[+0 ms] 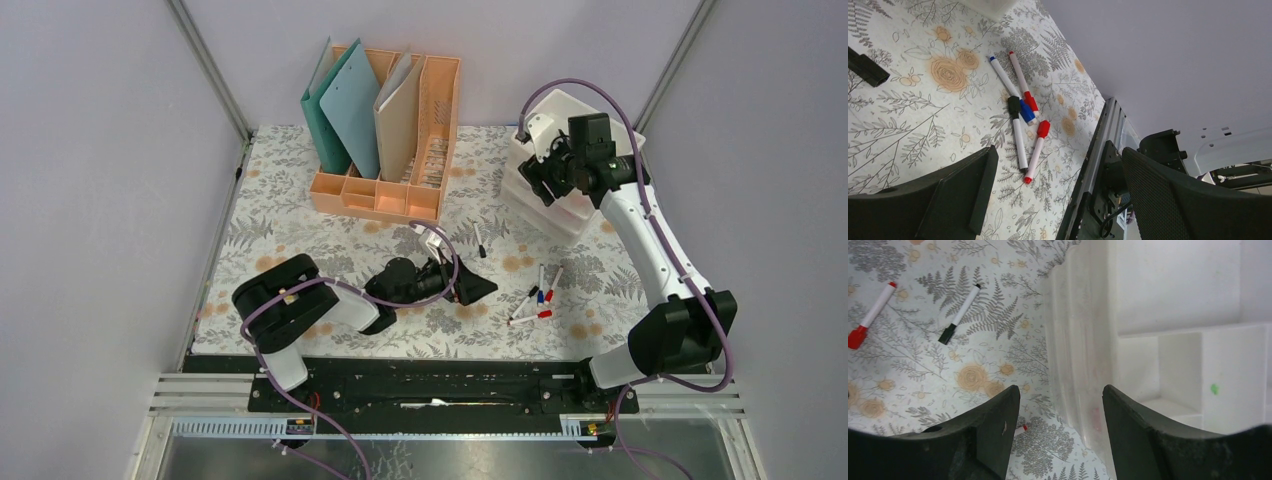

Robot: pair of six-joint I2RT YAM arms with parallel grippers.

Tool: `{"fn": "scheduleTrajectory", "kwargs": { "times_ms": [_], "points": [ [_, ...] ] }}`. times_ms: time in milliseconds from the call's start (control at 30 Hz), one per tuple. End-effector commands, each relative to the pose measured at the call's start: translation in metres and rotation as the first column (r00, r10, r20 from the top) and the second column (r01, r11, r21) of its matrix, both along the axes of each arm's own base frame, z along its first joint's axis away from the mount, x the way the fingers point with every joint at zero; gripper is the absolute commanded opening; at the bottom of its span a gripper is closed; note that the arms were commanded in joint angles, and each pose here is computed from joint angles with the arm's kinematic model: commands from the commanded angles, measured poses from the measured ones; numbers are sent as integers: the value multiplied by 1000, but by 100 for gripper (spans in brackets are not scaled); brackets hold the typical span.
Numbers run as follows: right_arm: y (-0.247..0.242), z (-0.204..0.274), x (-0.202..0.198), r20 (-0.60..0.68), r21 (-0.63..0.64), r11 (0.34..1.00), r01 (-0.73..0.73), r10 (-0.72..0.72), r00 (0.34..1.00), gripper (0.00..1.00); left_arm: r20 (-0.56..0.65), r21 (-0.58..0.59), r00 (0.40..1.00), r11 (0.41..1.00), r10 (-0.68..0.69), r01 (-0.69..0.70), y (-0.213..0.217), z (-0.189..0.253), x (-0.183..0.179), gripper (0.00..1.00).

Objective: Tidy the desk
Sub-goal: Pick up the storage box from the center of the board.

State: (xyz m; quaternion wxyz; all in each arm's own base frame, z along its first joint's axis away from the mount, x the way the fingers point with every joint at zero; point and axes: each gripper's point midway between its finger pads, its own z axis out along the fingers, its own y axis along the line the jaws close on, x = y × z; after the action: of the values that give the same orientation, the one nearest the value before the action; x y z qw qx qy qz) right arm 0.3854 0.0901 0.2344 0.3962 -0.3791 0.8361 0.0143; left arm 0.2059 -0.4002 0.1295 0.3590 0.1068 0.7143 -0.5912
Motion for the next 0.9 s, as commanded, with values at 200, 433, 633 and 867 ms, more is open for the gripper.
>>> {"fn": "scheduleTrajectory", "kwargs": {
  "times_ms": [200,433,633,867],
  "points": [
    [-17,2,26,58,-82,995,52,-47,997,68,43,-90,999,996,-17,21,-11,26,9,99],
    [-13,12,23,69,-63,997,35,-31,997,68,35,-96,999,995,-21,24,-12,26,11,99],
    [2,47,11,121,27,999,-17,13,993,68,32,-99,999,995,-25,28,-13,26,12,99],
    [-19,44,22,135,-49,998,51,-44,990,68,32,-109,999,993,-31,35,-15,29,12,99]
  ]
}}
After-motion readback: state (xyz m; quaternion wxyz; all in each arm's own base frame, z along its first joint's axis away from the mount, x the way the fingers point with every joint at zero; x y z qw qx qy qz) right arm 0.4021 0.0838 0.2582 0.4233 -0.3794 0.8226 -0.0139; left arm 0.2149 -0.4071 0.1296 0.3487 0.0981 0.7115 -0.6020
